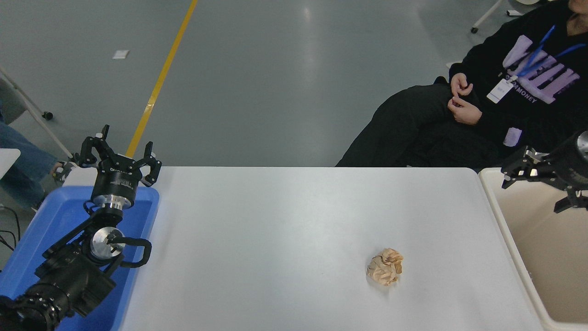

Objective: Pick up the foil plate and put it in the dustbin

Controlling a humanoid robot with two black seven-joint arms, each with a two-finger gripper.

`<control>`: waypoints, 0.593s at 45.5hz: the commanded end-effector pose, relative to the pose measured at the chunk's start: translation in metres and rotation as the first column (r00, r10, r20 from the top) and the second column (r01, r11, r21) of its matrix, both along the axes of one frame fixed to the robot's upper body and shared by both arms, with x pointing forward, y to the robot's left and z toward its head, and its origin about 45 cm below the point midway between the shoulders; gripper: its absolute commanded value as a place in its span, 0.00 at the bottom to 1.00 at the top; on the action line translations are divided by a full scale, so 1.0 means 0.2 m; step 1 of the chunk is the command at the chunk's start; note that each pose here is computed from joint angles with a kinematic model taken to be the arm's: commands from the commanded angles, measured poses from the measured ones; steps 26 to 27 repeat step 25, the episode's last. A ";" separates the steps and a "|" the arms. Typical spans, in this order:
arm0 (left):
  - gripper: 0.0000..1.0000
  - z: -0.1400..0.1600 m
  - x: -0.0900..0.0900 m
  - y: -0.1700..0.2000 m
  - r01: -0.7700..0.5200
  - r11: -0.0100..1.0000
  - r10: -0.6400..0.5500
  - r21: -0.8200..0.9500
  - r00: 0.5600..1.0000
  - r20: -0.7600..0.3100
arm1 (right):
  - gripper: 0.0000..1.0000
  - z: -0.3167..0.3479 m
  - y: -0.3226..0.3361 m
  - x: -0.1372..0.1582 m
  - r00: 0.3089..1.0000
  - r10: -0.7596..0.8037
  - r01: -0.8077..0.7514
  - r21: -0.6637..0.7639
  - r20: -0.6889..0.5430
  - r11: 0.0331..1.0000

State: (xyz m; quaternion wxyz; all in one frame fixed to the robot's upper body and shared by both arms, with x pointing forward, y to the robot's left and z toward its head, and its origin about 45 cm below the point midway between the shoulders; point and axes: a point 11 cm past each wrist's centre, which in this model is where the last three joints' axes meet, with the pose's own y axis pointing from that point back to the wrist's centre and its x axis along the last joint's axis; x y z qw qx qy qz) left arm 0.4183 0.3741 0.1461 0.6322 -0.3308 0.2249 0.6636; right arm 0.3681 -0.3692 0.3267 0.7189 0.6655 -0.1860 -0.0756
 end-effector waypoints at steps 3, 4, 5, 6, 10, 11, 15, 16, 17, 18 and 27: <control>0.99 0.00 0.00 0.00 0.001 1.000 -0.001 -0.001 1.000 0.002 | 1.00 0.15 0.43 0.02 0.966 0.251 -0.254 -0.049 -0.060 0.966; 0.99 0.00 0.00 0.00 0.001 1.000 -0.001 0.000 1.000 0.000 | 1.00 0.15 0.46 0.01 0.963 0.262 -0.265 -0.048 -0.062 0.963; 0.99 0.00 0.00 0.00 0.000 1.000 0.000 0.001 1.000 -0.001 | 1.00 0.15 0.48 0.01 0.960 0.272 -0.275 -0.047 -0.063 0.960; 0.99 0.00 0.00 0.00 -0.001 1.000 0.001 0.000 1.000 -0.001 | 1.00 0.16 0.50 0.01 0.958 0.281 -0.284 -0.044 -0.061 0.958; 0.99 0.00 0.00 0.00 -0.001 1.000 0.001 0.000 1.000 0.000 | 1.00 0.17 0.53 0.02 0.957 0.288 -0.289 -0.022 -0.044 0.957; 0.99 0.00 0.00 0.00 -0.001 1.000 0.001 0.000 1.000 0.000 | 1.00 0.17 0.53 0.02 0.958 0.283 -0.283 -0.017 -0.037 0.959; 0.99 0.00 0.00 0.00 -0.001 1.000 0.001 0.001 1.000 0.001 | 1.00 0.21 0.53 0.03 0.961 0.277 -0.277 -0.007 -0.015 0.961; 0.99 0.00 0.00 0.00 0.000 1.000 0.000 -0.001 1.000 0.001 | 1.00 0.23 0.53 0.04 0.962 0.275 -0.275 -0.006 -0.005 0.962; 0.99 0.00 0.00 0.00 -0.001 1.000 0.001 -0.002 1.000 0.001 | 1.00 0.24 0.53 0.04 0.961 0.275 -0.275 -0.007 0.003 0.961; 0.99 0.00 0.00 0.00 0.000 1.000 0.000 -0.001 1.000 0.001 | 1.00 0.26 0.53 0.04 0.962 0.274 -0.274 -0.009 0.011 0.962; 0.99 0.00 0.00 0.00 0.000 1.000 0.000 -0.001 1.000 0.001 | 1.00 0.28 0.51 0.05 0.963 0.268 -0.268 -0.011 0.022 0.963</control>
